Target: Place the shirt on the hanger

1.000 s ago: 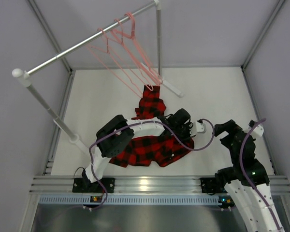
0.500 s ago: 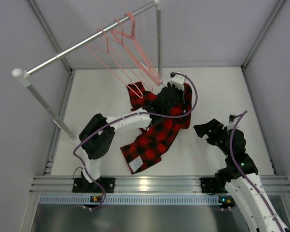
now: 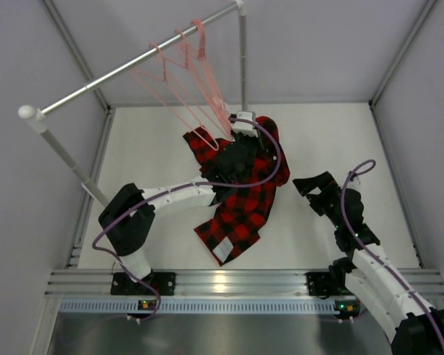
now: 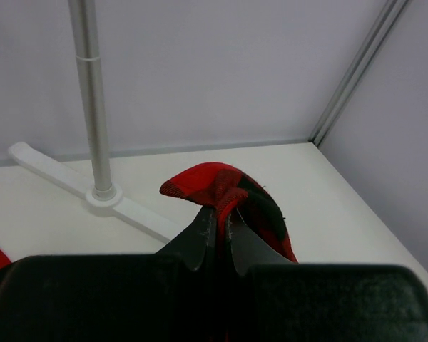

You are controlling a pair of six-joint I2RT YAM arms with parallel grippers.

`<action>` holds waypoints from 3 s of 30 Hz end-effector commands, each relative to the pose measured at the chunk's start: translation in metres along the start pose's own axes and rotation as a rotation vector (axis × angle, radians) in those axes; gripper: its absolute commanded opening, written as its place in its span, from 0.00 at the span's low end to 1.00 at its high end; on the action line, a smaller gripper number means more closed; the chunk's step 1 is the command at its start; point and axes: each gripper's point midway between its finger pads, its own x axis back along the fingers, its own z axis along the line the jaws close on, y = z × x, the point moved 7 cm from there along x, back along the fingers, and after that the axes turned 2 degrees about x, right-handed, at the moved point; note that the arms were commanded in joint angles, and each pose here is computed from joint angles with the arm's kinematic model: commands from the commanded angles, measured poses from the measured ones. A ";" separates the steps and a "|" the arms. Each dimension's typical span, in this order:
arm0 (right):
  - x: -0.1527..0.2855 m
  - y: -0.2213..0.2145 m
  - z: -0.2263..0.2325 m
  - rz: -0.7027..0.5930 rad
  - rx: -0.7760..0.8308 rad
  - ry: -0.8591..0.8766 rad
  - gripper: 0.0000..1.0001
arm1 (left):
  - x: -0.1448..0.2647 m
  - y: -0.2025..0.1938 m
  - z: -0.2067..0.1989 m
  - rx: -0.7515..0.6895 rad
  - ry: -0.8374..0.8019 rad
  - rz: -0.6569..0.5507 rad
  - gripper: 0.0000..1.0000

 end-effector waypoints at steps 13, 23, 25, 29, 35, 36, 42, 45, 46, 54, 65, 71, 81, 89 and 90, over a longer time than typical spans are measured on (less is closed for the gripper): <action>-0.041 -0.004 0.063 -0.014 -0.027 0.126 0.94 | 0.009 0.042 0.003 0.090 0.016 -0.179 0.00; -0.054 0.012 0.068 -0.104 0.072 0.069 0.00 | 0.018 0.046 0.005 0.071 -0.009 -0.181 0.00; -0.052 0.049 0.092 -0.199 0.193 0.049 0.00 | 0.023 0.059 0.001 0.036 -0.051 -0.192 0.00; -0.032 0.127 0.144 -0.348 0.363 -0.001 0.00 | 0.032 0.098 -0.017 -0.060 -0.019 -0.203 0.00; 0.023 0.221 0.236 -0.502 0.533 0.127 0.00 | 0.061 0.149 -0.053 -0.120 0.013 -0.257 0.00; 0.042 0.232 0.260 -0.507 0.564 0.173 0.00 | 0.062 0.151 -0.050 -0.109 0.042 -0.248 0.00; 0.041 0.197 0.253 -0.281 0.640 0.283 0.00 | 0.069 0.150 -0.037 -0.099 0.111 -0.232 0.00; 0.042 0.173 0.223 -0.215 0.649 0.256 0.00 | 0.070 0.135 -0.033 -0.182 0.128 -0.134 0.04; 0.050 0.168 0.219 -0.204 0.657 0.267 0.00 | 0.070 0.130 -0.033 -0.163 0.128 -0.108 0.05; 0.043 0.102 0.130 0.057 0.659 0.116 0.00 | 0.108 0.040 -0.019 -0.046 -0.020 0.188 0.18; 0.041 0.065 0.089 0.201 0.677 0.117 0.00 | 0.142 0.017 -0.027 -0.357 -0.457 0.424 0.98; 0.043 0.058 0.082 0.262 0.711 0.123 0.00 | 0.133 0.033 -0.018 -0.519 -0.525 0.474 0.98; 0.046 0.053 0.070 0.242 0.690 0.078 0.00 | 0.176 0.089 -0.033 -0.431 -0.816 0.374 0.98; 0.053 0.055 0.078 0.222 0.686 0.117 0.00 | 0.154 0.000 -0.032 -0.543 -0.830 0.634 0.98; 0.054 0.055 0.078 0.219 0.685 0.119 0.00 | 0.152 -0.007 -0.033 -0.548 -0.836 0.654 0.98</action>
